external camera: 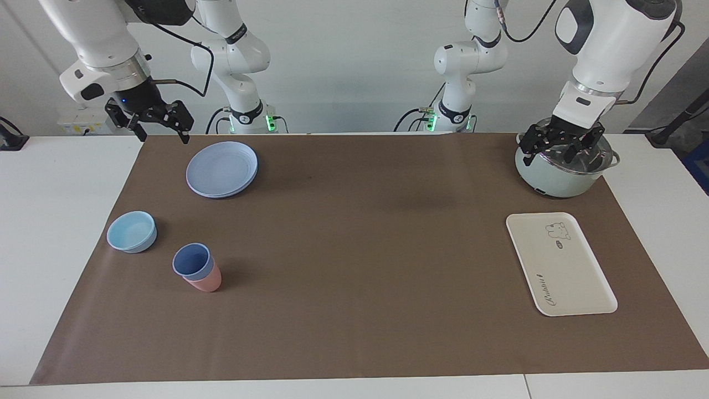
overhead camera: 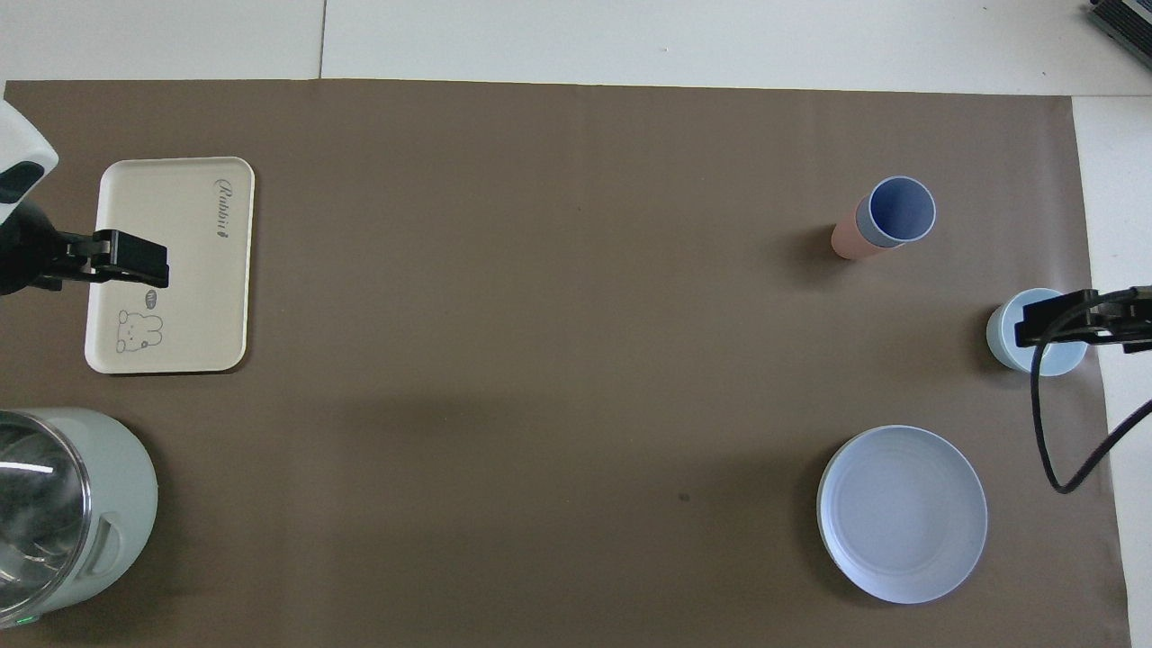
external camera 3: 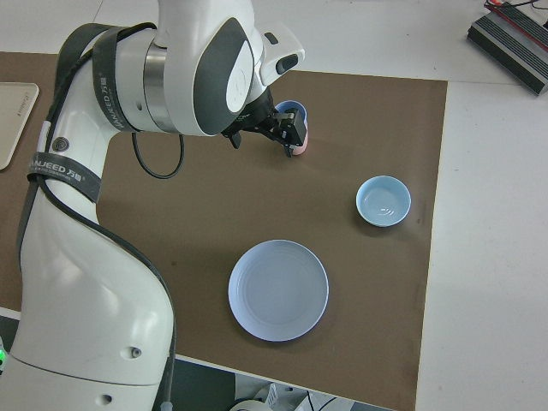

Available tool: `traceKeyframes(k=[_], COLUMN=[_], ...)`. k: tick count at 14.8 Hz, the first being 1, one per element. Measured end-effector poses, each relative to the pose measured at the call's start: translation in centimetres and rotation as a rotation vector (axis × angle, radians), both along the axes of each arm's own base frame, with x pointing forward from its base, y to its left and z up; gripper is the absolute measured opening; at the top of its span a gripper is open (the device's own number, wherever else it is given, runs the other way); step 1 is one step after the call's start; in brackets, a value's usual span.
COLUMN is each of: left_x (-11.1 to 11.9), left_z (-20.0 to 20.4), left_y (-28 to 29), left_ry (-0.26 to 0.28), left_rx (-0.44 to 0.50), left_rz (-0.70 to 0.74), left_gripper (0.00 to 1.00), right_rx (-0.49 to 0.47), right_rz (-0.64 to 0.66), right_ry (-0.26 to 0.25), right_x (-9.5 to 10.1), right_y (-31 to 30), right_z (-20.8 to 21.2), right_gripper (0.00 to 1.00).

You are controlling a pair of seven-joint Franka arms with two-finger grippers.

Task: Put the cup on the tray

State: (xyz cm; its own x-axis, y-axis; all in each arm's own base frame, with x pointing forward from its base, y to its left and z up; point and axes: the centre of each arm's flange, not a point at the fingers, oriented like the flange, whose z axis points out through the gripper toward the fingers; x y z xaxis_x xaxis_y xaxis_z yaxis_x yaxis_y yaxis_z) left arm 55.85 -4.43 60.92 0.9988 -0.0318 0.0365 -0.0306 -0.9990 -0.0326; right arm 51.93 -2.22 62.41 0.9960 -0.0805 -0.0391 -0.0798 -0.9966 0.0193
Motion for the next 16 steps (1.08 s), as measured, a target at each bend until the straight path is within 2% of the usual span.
traceKeyframes(k=[3, 5, 10, 12, 14, 16], left_x=[0.0, 0.0, 0.0, 0.0, 0.0, 0.0], left_z=[0.0, 0.0, 0.0, 0.0, 0.0, 0.0], left_y=[0.0, 0.0, 0.0, 0.0, 0.0, 0.0], left_ry=[0.0, 0.0, 0.0, 0.0, 0.0, 0.0], left_rx=[0.0, 0.0, 0.0, 0.0, 0.0, 0.0], left_rz=[0.0, 0.0, 0.0, 0.0, 0.0, 0.0], left_gripper=[1.0, 1.0, 1.0, 1.0, 1.0, 1.0], right_rx=[0.002, 0.036, 0.067, 0.076, 0.096, 0.155], right_rz=[0.007, 0.061, 0.178, 0.221, 0.29, 0.37], right_ry=[-0.066, -0.113, -0.252, -0.285, -0.297, -0.311], right_x=[1.0, 1.7, 3.4, 3.7, 3.8, 3.8], right_y=[0.0, 0.2, -2.4, -4.2, -7.3, -10.6], right_z=[-0.3, -1.1, -5.5, -7.7, -10.1, -13.0], right_gripper=[1.0, 1.0, 1.0, 1.0, 1.0, 1.0])
